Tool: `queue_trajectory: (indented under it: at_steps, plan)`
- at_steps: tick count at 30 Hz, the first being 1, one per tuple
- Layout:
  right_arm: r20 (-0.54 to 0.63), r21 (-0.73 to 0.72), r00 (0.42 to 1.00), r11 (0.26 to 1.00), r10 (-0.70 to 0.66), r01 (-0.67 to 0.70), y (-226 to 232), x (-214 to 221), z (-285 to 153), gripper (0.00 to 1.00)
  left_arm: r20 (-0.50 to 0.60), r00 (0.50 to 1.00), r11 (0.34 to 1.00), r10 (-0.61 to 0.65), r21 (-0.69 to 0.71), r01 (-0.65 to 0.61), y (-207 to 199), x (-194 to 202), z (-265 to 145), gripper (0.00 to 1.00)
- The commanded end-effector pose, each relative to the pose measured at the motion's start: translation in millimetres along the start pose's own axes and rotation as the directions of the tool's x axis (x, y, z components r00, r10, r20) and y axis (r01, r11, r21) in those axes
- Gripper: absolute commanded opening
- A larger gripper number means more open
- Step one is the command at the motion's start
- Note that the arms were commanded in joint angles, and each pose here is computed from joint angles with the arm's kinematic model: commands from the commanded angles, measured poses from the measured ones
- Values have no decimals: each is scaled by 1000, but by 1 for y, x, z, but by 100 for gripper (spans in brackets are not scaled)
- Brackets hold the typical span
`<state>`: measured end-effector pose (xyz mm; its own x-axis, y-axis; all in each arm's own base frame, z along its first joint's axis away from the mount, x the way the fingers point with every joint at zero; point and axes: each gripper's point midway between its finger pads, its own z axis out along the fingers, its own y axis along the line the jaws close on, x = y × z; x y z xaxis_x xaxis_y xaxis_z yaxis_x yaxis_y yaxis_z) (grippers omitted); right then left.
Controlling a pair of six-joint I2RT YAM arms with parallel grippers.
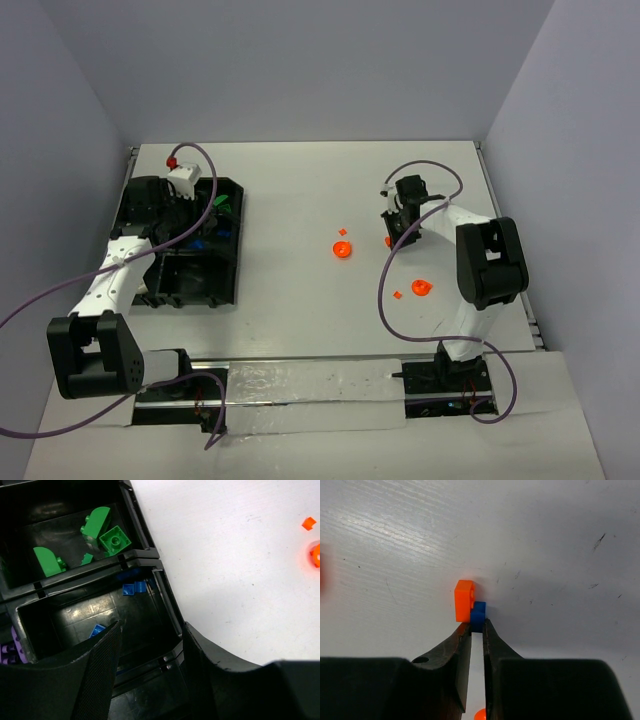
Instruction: Sort the legos into containers by color
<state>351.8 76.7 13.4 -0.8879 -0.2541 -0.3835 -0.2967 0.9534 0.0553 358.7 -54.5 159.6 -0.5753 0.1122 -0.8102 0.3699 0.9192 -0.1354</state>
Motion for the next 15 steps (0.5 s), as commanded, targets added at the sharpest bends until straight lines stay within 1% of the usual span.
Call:
queue_trajectory:
  at_steps: [1,5,6,7,9,11,14,15]
  plan:
    - [64,-31,996,997,-63,65,4,-10,-10,0,64,998,998,23,60,-27,-10,-16,-4,58]
    - [105,-64,990,993,-93,100,11,-13,-20,0,91,996,990,14,137,-27,-26,-23,-10,60]
    - [144,-110,984,986,-110,126,21,-18,-29,0,100,995,983,-1,182,-17,-35,-27,-12,61]
    - [144,-111,983,986,-110,126,22,-18,-29,0,102,995,978,-14,208,-8,-40,-29,-13,61]
    - [195,-168,974,974,-116,149,35,-27,-43,0,110,992,959,-59,284,26,-54,-35,-18,63]
    - [218,-195,969,968,-114,157,42,-31,-49,0,100,987,934,-125,349,83,-67,-39,-21,64]
    - [264,-257,958,948,-116,186,64,-38,-62,0,45,970,876,-238,440,195,-87,-38,-22,66]
    - [278,-276,953,940,-124,202,72,-39,-66,0,31,968,864,-251,458,209,-91,-37,-21,66]
